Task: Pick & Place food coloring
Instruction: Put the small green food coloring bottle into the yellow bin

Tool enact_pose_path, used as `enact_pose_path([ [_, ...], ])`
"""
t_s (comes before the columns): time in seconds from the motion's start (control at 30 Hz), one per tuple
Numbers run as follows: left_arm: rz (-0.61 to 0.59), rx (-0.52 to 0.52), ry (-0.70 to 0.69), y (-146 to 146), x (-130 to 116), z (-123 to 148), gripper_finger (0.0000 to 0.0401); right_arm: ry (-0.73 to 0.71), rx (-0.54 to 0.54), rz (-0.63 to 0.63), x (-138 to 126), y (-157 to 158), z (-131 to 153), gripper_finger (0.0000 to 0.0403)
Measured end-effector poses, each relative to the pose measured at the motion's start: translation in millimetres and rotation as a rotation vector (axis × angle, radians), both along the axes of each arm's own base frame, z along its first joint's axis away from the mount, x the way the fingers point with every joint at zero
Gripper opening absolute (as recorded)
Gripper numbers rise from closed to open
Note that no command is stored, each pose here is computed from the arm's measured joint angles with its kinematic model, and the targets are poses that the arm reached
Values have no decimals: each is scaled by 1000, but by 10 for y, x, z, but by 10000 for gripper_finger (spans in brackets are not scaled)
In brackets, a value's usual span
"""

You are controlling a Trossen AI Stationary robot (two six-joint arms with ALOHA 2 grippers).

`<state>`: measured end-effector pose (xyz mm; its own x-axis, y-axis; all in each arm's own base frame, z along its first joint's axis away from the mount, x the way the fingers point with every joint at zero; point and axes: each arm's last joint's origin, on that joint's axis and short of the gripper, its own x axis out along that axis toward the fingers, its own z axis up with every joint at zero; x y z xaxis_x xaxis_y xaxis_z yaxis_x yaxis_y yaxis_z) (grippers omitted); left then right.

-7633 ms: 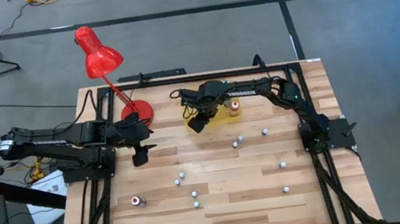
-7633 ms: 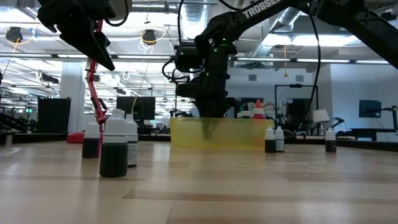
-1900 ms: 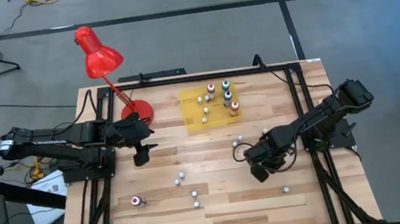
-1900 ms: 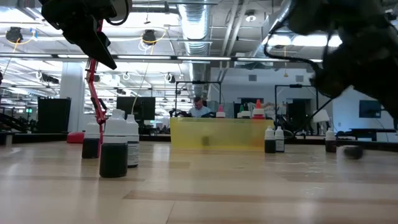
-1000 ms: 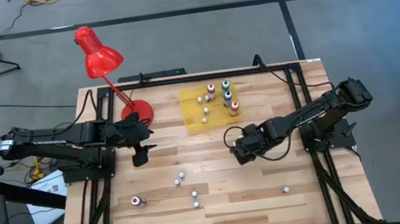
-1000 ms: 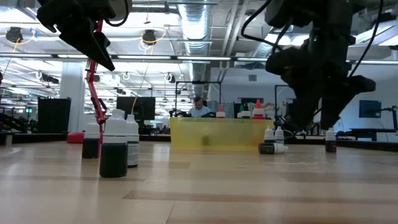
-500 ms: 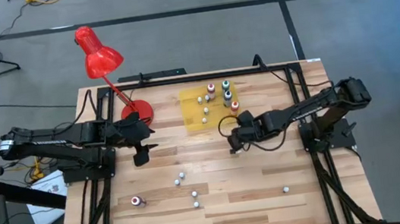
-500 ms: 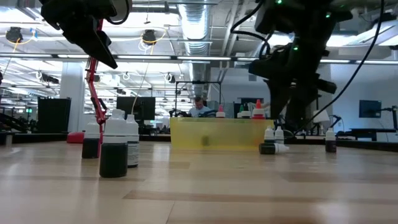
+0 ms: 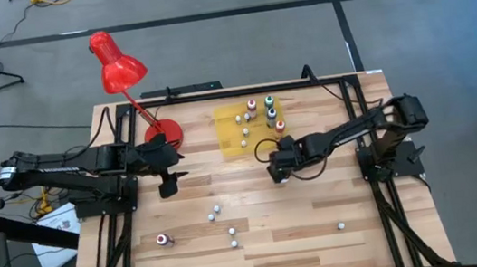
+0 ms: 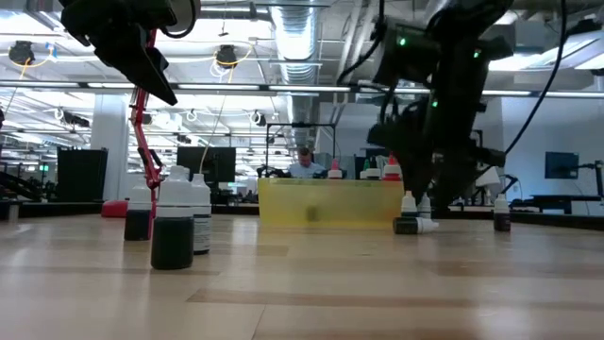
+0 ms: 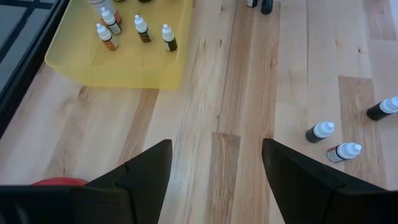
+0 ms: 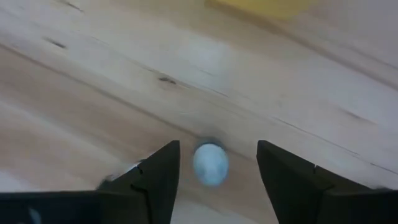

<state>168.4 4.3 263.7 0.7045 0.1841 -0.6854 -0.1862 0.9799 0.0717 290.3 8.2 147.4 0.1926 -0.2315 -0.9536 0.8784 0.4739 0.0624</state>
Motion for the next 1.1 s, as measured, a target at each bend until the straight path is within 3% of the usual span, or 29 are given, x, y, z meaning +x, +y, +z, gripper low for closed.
enact_pose_path([
  [0.2, -2, 2, 1, 0, 0, 0, 242, 52, 7, 2, 12, 4, -129, 178],
  [0.47, -4, 8, 1, 1, 1, 1, 242, 16, 5, 16, -2, 2, -20, 136],
  [0.77, -2, 10, 0, 2, 2, 2, 242, -35, 14, 2, -25, 1, 106, 135],
  [1.1, -2, 10, 0, 2, 2, 1, 242, -15, 71, 3, -45, 18, 104, 103],
])
